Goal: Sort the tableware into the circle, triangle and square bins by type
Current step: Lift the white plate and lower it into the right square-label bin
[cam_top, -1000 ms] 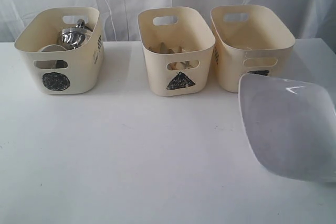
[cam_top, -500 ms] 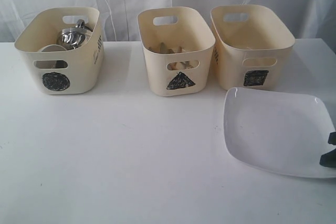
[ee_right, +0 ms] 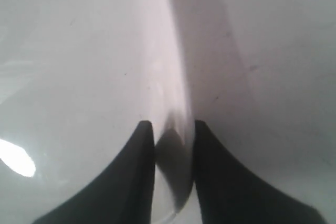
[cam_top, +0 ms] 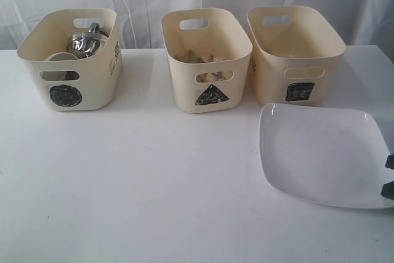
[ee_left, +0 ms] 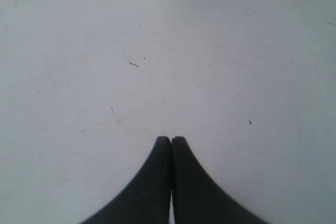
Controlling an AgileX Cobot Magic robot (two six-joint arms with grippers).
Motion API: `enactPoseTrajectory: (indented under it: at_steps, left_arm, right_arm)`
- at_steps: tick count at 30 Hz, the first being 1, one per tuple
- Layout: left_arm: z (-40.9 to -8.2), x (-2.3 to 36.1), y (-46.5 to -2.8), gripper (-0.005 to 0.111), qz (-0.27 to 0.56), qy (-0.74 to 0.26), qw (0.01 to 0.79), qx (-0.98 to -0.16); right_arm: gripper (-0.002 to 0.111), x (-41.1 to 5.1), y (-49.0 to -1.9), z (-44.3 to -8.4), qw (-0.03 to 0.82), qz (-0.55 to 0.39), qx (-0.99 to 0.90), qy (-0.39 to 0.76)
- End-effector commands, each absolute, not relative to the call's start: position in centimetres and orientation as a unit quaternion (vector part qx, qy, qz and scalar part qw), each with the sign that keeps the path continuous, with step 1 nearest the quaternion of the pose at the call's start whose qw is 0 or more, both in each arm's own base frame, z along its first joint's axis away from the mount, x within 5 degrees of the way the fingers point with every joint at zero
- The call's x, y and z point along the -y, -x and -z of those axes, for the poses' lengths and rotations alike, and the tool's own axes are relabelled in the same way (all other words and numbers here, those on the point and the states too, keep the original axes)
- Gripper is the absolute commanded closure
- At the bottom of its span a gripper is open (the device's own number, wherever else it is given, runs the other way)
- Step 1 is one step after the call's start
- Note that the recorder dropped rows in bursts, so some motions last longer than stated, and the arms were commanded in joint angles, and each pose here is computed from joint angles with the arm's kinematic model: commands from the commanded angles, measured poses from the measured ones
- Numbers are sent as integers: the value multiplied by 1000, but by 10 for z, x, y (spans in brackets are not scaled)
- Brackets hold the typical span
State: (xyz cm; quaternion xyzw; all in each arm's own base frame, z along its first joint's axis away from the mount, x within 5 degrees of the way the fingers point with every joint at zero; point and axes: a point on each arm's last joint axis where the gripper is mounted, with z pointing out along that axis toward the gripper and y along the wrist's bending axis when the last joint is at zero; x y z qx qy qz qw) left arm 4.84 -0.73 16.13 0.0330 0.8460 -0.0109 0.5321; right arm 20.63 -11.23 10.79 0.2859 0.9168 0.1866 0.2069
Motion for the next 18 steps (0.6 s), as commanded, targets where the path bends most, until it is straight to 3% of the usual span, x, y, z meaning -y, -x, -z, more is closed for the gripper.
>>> enactPoseTrajectory:
  at_steps: [1, 8, 18]
  left_arm:
    - [-157, 8, -48, 107, 18, -34, 523, -851]
    - [-157, 8, -48, 107, 18, -34, 523, -851]
    - [-157, 8, -48, 107, 18, -34, 523, -851]
  right_arm:
    - [108, 110, -195, -97, 177, -158, -944, -230]
    - [108, 91, -197, -137, 225, -236, -931, -162]
    - [108, 73, -184, -197, 307, -236, -913, -127]
